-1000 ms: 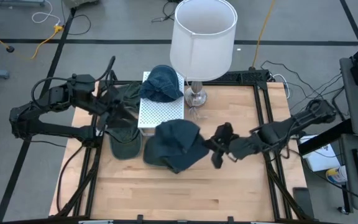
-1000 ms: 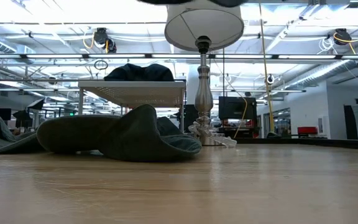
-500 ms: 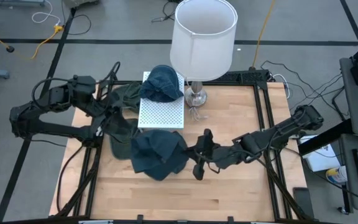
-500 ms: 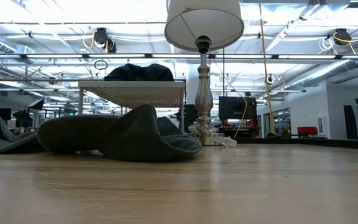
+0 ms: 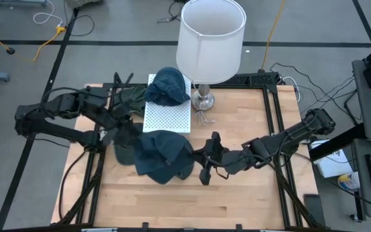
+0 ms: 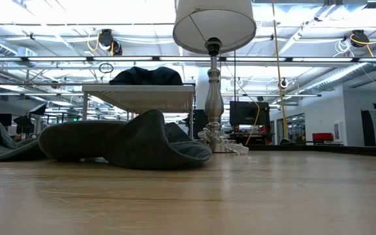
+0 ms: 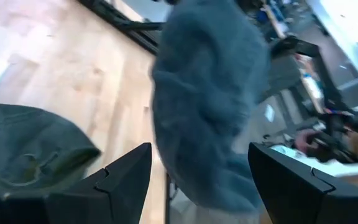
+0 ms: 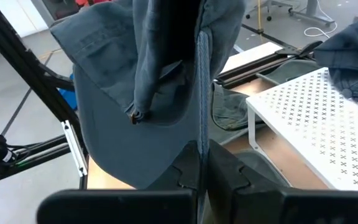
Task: Pick & Place hat
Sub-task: Stack the blue cap on the blue caps on the shelf
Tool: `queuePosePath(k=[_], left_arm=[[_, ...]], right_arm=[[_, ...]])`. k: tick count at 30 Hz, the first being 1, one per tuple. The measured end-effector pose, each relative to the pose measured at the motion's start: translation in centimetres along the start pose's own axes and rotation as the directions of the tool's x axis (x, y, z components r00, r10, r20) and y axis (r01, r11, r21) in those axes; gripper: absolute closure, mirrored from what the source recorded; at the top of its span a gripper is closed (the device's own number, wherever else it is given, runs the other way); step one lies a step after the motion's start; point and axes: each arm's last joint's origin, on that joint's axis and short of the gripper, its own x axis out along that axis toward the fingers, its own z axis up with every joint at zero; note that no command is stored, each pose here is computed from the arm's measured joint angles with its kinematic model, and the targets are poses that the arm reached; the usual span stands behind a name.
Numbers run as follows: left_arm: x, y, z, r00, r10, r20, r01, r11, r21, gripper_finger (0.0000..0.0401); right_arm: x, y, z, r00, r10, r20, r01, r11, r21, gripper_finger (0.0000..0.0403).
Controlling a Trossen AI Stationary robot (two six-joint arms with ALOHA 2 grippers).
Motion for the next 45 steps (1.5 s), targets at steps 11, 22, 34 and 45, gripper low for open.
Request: queuePosePath(k=[11, 22, 34, 45], left_arm=[[2.0, -0.5, 1.6, 0.991, -0.132, 0.028, 0.129, 0.989, 0.074, 0.0128], [2.2, -0.7, 2.0, 0.987, -0.142, 0.071, 0.135, 0.986, 0.096, 0.0230], [2.3, -0.6, 2.0, 0.987, -0.148, 0.060, 0.142, 0.985, 0.094, 0.0358], [0.9, -0.9, 1.6, 0.994, -0.068, 0.090, 0.043, 0.965, 0.260, 0.0358]], right_arm=[[-0.1, 0.1, -0.1, 1.000, 0.004, -0.008, -0.004, 1.000, -0.005, 0.0401], [-0.1, 0.3, -0.3, 0.998, 0.048, -0.036, -0.047, 0.999, 0.024, 0.0401], [-0.1, 0.3, -0.3, 0.996, 0.076, -0.053, -0.074, 0.996, 0.043, 0.0389], [-1.2, 1.2, -0.3, 0.957, 0.261, -0.130, -0.247, 0.962, 0.113, 0.0339]])
